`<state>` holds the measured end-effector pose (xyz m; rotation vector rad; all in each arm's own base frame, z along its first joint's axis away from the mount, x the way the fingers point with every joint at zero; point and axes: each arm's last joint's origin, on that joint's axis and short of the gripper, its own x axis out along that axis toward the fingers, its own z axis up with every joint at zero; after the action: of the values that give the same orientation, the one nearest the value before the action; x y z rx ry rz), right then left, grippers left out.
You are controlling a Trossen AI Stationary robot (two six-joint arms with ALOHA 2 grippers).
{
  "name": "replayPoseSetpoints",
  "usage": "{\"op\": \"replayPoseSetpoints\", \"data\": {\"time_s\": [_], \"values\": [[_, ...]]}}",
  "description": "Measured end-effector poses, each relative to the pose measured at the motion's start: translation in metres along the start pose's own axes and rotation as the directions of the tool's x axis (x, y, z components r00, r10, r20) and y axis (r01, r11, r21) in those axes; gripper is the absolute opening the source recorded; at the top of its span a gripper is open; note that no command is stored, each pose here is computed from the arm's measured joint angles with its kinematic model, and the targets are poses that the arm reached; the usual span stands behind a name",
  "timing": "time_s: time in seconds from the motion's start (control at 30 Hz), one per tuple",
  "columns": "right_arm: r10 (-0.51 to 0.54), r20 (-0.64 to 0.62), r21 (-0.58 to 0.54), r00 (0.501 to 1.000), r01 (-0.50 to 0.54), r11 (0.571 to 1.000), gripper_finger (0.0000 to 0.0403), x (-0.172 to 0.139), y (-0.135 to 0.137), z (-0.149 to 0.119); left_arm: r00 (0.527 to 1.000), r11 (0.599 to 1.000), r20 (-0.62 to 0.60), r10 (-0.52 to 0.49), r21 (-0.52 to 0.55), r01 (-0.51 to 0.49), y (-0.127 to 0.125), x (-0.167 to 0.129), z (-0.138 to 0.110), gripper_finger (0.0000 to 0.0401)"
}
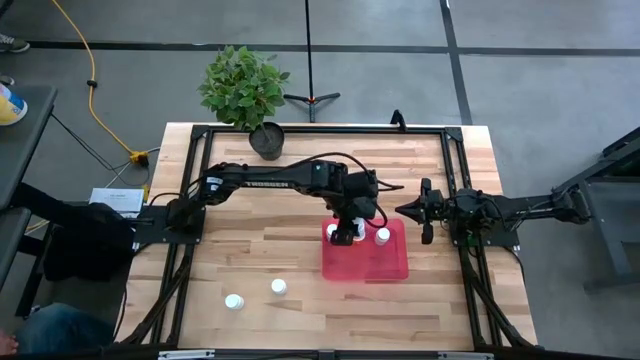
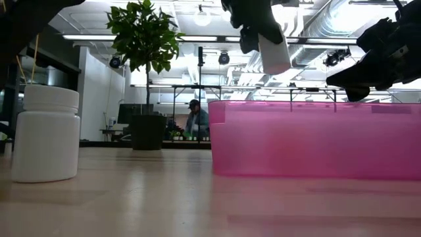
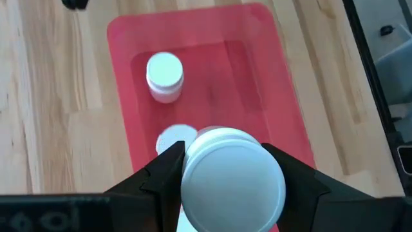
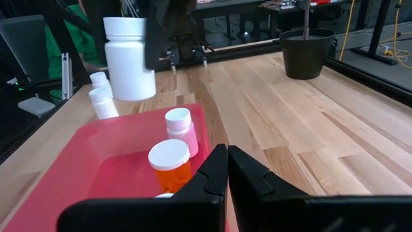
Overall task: Pick and place pill bottles into a basket
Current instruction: Put the white pill bottle into the pink bin
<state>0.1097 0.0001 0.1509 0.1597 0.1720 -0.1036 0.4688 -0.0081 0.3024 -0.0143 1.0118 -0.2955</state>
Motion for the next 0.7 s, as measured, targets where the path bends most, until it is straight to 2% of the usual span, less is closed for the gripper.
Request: {"op": "replayPoseSetpoints", "data": {"time_s": [0.23,0.47,0.7], "values": [[0.0,0.0,0.0,1.0,0.0,1.0,0.0004,0.0,0.0,0.0,0.998,1.0,-0.065,-0.007,-0.012,0.006,-0.003,0.001,-0.006,0.0215],[0.001,0.0,0.0,1.0,-0.001,1.0,0.0003,0.0,0.0,0.0,0.997,1.0,-0.077,-0.014,0.023,0.016,-0.022,0.005,-0.005,0.0215],[0.0,0.0,0.0,1.0,0.0,1.0,0.0001,0.0,0.0,0.0,0.994,0.999,-0.107,-0.016,0.04,0.021,-0.034,0.023,-0.006,0.0215]]}}
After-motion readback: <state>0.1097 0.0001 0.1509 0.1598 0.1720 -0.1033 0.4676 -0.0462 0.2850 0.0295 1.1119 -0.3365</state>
